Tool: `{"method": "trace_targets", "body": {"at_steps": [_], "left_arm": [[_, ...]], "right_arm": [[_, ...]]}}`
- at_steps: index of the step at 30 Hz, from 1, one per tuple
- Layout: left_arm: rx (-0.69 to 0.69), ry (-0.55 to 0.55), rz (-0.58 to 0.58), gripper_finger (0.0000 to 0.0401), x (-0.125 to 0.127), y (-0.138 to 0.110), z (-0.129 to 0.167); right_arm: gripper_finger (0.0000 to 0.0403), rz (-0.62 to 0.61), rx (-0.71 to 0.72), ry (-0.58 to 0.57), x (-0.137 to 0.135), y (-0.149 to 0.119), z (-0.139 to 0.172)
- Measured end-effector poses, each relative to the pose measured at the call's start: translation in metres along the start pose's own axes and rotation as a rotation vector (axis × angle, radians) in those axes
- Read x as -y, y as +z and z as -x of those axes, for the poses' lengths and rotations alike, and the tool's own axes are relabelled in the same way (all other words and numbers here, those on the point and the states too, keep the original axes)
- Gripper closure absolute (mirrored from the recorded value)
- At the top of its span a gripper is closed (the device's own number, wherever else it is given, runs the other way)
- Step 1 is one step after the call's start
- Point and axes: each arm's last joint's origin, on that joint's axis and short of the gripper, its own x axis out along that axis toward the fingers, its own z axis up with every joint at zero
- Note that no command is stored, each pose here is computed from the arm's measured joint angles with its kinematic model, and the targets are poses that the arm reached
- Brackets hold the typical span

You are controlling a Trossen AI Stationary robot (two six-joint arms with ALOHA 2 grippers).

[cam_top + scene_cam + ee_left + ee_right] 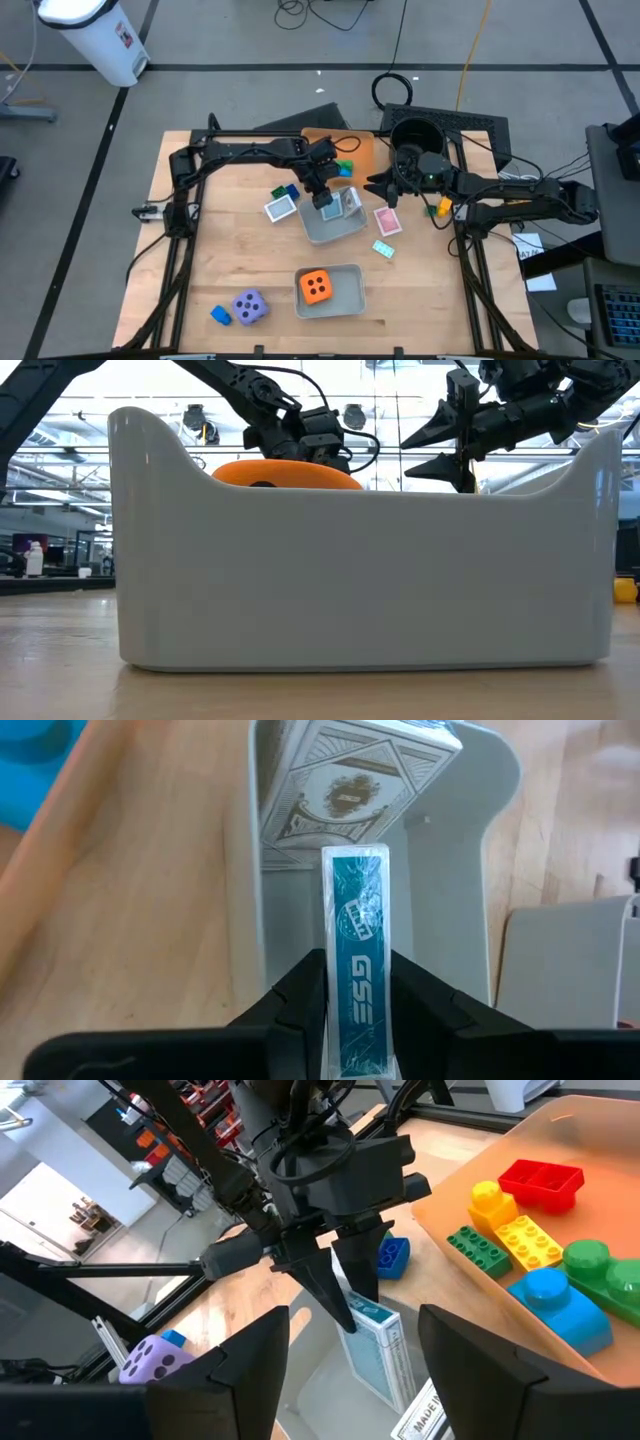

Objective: Pick & Place Toys
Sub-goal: Put the blue deck of cards into the top gray bin

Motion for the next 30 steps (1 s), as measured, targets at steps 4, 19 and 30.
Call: {"method": "trace_targets", "body": {"at_steps": [4,19,30], "left_arm": [[-0.002,-0.001,-0.002,0.0312,0.0004,-0.0002,-0.0002],[0.017,0.025,-0.006,0.0186,-0.0002,0.0014,0.0007],[0.026,-0.023,0.053,0.0195,0.0043,0.0022,0.0065]], "right_arm": [[0.0186,0.0,0.0,0.0,0.0,0.0,0.0],[0.0192,0.0,0.0,0.0,0.0,0.0,0.0],[0.0193,0.0,0.001,-0.001,0.0,0.0,0.0]]}}
